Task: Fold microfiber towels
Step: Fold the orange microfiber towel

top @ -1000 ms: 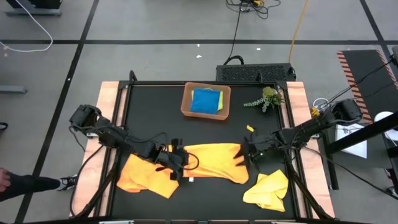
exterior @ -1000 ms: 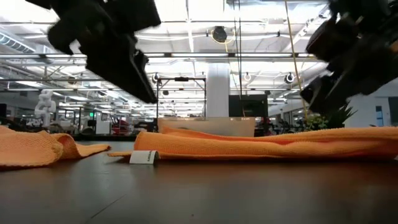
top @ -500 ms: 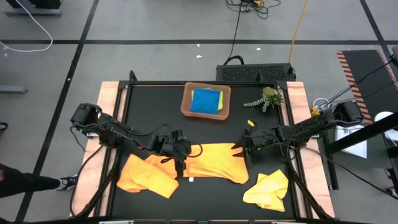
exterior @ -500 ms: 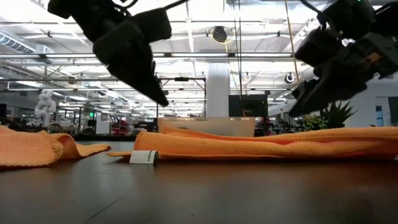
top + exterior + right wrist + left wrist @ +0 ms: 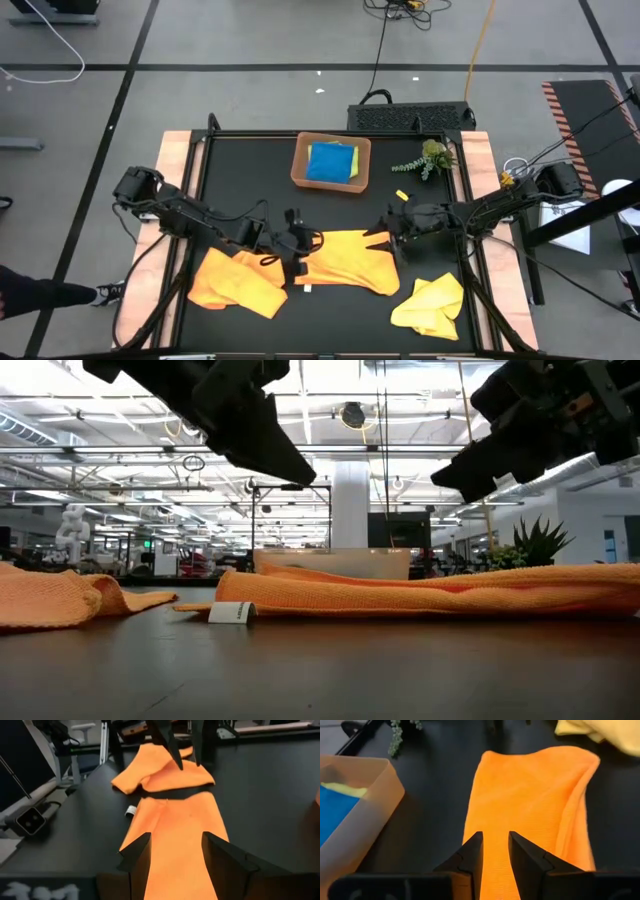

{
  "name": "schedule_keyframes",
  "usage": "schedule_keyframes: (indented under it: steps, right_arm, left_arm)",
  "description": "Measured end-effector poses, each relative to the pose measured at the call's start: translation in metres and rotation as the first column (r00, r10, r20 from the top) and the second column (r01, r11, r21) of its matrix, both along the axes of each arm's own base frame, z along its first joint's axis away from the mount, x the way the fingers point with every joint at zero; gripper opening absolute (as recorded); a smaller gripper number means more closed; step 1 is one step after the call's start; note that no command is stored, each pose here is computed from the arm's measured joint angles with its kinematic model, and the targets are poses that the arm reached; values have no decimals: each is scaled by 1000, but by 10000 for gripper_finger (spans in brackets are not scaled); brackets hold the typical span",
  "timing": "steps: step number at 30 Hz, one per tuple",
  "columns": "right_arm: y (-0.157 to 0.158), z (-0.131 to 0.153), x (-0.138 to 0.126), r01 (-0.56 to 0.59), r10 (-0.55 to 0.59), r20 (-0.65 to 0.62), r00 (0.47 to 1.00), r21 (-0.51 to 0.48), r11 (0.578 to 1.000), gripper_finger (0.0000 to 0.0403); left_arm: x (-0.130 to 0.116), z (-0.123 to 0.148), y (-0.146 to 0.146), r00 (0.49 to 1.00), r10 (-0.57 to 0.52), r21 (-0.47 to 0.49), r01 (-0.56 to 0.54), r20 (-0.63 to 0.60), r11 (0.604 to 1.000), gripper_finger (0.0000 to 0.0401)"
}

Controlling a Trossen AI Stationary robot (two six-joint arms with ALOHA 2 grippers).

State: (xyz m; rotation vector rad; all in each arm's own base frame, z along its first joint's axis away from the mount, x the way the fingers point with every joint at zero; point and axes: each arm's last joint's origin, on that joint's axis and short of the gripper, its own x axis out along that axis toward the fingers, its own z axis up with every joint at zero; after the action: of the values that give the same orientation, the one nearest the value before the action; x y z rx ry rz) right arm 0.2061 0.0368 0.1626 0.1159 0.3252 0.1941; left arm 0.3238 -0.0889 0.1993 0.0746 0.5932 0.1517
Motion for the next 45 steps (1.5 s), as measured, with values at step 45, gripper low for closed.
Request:
schedule_keyframes:
  steps: [45]
  right_arm:
    - [2, 2, 0, -1, 0, 19, 1000, 15, 1000, 169]
  left_arm:
    - [-33, -36, 2, 837, -108, 376, 352, -536, 857, 93]
